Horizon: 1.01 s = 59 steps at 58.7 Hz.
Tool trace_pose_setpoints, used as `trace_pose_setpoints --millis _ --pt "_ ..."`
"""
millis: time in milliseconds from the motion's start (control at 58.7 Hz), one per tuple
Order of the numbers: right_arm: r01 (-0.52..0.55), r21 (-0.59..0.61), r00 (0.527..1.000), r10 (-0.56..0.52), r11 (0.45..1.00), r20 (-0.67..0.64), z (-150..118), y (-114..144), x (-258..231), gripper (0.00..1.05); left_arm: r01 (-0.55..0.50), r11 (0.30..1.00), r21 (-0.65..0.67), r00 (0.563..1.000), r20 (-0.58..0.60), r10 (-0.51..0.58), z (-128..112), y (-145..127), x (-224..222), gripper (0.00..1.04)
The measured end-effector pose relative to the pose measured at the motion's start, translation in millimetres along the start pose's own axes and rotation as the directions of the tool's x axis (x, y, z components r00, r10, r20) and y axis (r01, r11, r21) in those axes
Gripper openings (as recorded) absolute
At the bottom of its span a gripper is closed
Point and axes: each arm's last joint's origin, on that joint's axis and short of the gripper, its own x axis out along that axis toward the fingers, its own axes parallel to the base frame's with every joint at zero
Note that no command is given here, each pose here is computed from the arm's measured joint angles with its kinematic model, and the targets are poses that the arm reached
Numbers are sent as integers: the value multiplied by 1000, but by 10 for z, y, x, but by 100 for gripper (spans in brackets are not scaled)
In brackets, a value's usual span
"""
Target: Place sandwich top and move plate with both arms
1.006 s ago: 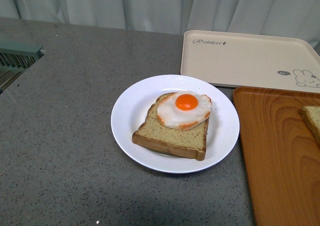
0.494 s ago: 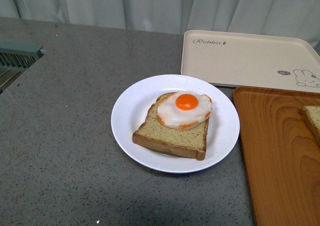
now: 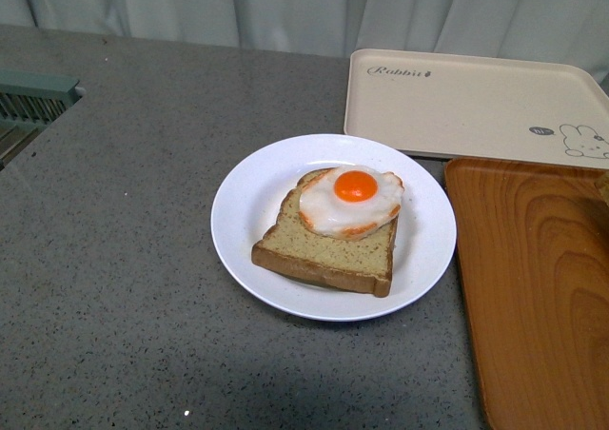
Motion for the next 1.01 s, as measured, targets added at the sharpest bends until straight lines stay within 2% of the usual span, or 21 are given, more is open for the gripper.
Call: trace_pose_setpoints --millis 324,528,716,835,1006 --pt "-71 59 997 69 996 34 77 89 -56 1 0 1000 0 1000 0 0 0 0 0 98" --pt "-198 109 978 189 974 86 207 254 -186 2 0 1000 0 1000 0 0 0 0 0 98" --pt "-356 150 929 332 922 166 358 571 -440 2 0 1000 0 1000 0 0 0 0 0 98" --pt "-444 133 892 423 886 160 294 879 -563 2 0 1000 0 1000 0 0 0 0 0 98" --pt "-546 103 837 535 832 113 45 1321 -670 2 0 1000 0 1000 0 0 0 0 0 98"
